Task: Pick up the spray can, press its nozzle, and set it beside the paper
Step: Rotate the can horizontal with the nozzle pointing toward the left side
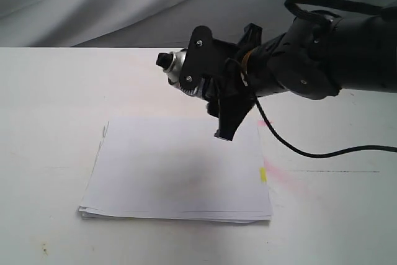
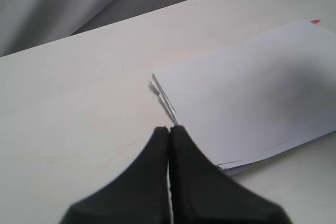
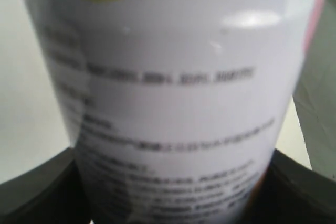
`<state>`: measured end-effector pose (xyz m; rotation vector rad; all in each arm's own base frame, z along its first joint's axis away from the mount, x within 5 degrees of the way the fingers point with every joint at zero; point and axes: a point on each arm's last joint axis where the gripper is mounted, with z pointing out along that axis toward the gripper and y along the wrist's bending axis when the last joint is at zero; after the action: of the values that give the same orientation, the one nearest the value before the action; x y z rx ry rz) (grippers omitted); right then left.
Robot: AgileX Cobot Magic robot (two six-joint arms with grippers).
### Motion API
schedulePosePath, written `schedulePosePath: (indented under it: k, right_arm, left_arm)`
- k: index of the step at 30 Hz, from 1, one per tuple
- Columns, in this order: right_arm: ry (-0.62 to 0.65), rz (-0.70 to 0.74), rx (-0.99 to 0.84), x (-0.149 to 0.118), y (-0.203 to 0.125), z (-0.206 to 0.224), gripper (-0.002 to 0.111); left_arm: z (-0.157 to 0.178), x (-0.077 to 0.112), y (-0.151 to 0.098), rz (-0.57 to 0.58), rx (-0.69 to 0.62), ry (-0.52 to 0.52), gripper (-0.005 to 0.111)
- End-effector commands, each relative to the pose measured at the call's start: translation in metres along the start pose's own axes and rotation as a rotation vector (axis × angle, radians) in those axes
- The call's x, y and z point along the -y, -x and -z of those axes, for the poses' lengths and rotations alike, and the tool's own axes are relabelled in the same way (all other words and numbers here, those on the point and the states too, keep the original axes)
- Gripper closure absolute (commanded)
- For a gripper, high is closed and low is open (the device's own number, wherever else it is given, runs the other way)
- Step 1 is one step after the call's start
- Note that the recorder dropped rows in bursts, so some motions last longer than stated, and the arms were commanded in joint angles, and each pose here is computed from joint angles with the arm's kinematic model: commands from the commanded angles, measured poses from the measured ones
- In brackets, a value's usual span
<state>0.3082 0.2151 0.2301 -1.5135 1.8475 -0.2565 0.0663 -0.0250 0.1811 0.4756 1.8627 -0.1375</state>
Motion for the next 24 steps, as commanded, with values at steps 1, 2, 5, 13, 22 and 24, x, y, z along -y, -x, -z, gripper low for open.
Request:
schedulePosePath:
  k: [1, 2, 5, 13, 22, 24]
  right_arm:
    - [-0.034, 0.055, -0.058, 0.004, -0.004, 0.005, 0.108]
    - [-0.052, 0.057, -0.064, 0.006, -0.005, 0.005, 0.108]
    - [-0.112, 0.06, -0.059, 0.009, -0.002, 0.006, 0.108]
    - [-0.094, 0.125, 0.034, -0.008, -0.004, -0.001, 0.108]
    - [0.026, 0.269, 0.041, -0.052, -0.035, -0.013, 0.108]
    - [0.025, 0.238, 0.039, -0.051, -0.035, -0.012, 0.108]
  left_arm:
    - [0.0, 0.001, -0.002, 0.001, -0.002, -0.005, 0.107]
    - [0.0, 0.001, -0.002, 0.001, -0.002, -0.005, 0.107]
    - [0.0, 0.001, -0.002, 0.0, -0.002, -0.005, 0.107]
    - [0.0, 0.001, -0.002, 0.0, -0.002, -0.005, 0.107]
    - [0.0, 0.001, -0.002, -0.001, -0.002, -0.005, 0.107]
    - [0.0, 0.001, -0.002, 0.001, -0.002, -0.005, 0.107]
